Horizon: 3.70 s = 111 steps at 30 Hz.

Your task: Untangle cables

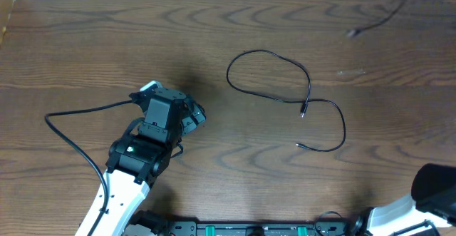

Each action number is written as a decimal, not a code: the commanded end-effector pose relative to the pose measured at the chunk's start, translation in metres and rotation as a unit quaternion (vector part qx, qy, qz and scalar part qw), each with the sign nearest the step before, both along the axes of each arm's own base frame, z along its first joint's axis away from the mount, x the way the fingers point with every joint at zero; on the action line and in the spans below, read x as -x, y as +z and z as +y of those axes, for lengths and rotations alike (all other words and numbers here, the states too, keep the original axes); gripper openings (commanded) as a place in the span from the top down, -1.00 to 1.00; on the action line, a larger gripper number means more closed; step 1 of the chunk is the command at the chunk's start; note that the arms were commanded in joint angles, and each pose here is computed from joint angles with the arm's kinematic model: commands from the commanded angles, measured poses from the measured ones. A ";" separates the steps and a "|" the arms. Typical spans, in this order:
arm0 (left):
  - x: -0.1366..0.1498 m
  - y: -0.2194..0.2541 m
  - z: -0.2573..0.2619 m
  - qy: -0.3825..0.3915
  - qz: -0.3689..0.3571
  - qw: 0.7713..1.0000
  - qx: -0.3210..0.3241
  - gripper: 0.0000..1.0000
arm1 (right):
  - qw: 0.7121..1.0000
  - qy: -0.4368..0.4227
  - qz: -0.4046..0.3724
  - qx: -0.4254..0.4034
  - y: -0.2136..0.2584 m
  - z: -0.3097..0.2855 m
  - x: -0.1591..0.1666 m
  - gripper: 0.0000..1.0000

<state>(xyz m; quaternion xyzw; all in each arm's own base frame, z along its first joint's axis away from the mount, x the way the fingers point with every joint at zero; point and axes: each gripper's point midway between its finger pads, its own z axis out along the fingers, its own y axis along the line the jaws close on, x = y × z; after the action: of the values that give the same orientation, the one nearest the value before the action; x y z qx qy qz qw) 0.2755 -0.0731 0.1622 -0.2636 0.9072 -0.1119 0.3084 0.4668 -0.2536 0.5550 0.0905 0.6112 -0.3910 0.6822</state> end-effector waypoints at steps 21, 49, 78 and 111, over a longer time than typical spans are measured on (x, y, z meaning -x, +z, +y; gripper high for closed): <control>0.003 -0.002 0.004 0.004 0.007 1.000 -0.005 -0.96 | 0.912 -0.140 0.267 -0.276 -0.364 -0.145 -0.039 -0.99; 0.056 -0.023 0.067 0.200 0.088 0.974 -0.065 -0.96 | 0.568 0.419 0.663 -0.248 -0.455 0.370 0.034 -0.99; 0.066 -0.024 0.085 0.231 0.104 0.965 -0.072 -0.96 | 0.629 0.338 0.686 -0.137 -0.476 0.419 0.038 0.98; 0.063 -0.023 0.083 0.231 0.100 0.965 -0.068 -0.96 | 0.804 0.141 0.544 -0.194 -0.483 0.202 -0.110 0.98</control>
<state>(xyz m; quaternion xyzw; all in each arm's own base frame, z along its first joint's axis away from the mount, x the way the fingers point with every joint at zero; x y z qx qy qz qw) 0.2131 0.0051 0.1371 -0.4473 0.8595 0.0432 0.2437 0.5775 -0.0396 0.1022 -0.1172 0.9448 -0.1177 0.2825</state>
